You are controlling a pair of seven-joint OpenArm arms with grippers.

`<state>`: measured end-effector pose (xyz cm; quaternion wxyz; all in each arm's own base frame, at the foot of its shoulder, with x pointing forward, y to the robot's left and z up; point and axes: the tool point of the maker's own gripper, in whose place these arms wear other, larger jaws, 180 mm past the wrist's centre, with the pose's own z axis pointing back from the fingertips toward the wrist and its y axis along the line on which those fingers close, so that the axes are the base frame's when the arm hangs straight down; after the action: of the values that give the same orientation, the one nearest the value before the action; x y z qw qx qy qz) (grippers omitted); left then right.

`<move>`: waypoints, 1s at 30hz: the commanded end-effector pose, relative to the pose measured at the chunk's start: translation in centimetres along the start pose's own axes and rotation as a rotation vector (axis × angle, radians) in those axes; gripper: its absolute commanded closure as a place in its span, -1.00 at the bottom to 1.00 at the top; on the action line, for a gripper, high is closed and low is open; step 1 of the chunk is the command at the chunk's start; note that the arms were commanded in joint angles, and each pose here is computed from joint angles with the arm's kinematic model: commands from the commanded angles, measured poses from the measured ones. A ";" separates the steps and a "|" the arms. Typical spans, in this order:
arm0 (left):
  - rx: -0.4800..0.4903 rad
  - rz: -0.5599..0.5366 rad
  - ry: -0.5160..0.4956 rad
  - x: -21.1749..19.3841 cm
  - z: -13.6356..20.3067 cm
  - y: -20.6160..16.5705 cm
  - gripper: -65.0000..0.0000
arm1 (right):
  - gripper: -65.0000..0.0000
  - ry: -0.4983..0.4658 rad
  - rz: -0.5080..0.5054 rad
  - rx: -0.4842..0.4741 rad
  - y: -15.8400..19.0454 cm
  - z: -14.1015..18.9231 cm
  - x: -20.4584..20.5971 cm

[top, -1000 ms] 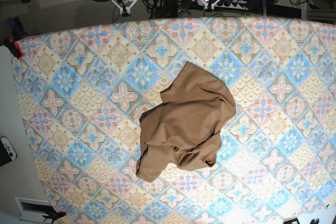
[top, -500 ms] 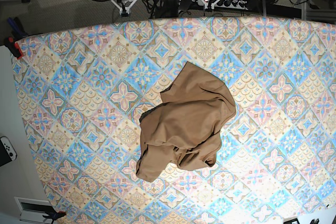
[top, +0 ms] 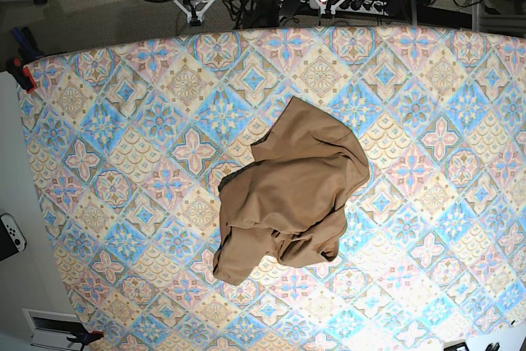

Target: Layout the t-shirt on the table in an organized manner, then fold the t-shirt properly

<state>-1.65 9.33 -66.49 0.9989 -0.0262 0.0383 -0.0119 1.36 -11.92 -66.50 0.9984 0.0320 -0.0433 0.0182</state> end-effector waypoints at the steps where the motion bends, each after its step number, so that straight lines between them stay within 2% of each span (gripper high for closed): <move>1: 0.000 -0.001 0.010 -0.4 0.0 0.0 1.00 | 0.99 -0.002 -0.005 0.002 0.0 0.0 0.0; 7: 0.003 -0.003 0.027 -1.7 -0.1 0.2 1.00 | 1.00 0.016 -0.032 -0.004 -0.3 0.0 -0.4; 14: 0.014 0.001 0.018 -2.5 -0.1 1.0 1.00 | 1.00 -0.114 -0.134 -0.070 -4.1 0.5 1.6; 22: 0.046 0.000 -0.184 -3.5 0.4 3.1 1.00 | 1.00 -0.261 -0.196 -0.134 -6.2 2.0 -1.0; 30: 0.045 -0.002 -0.532 -4.5 3.5 2.8 1.00 | 1.00 -0.484 -0.203 -0.198 -7.3 5.3 -3.6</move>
<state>-4.72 12.44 -62.88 0.9721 -0.0071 -0.2344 -0.0082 -1.49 -19.34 -62.12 0.9527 -0.0535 -0.2843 -0.0933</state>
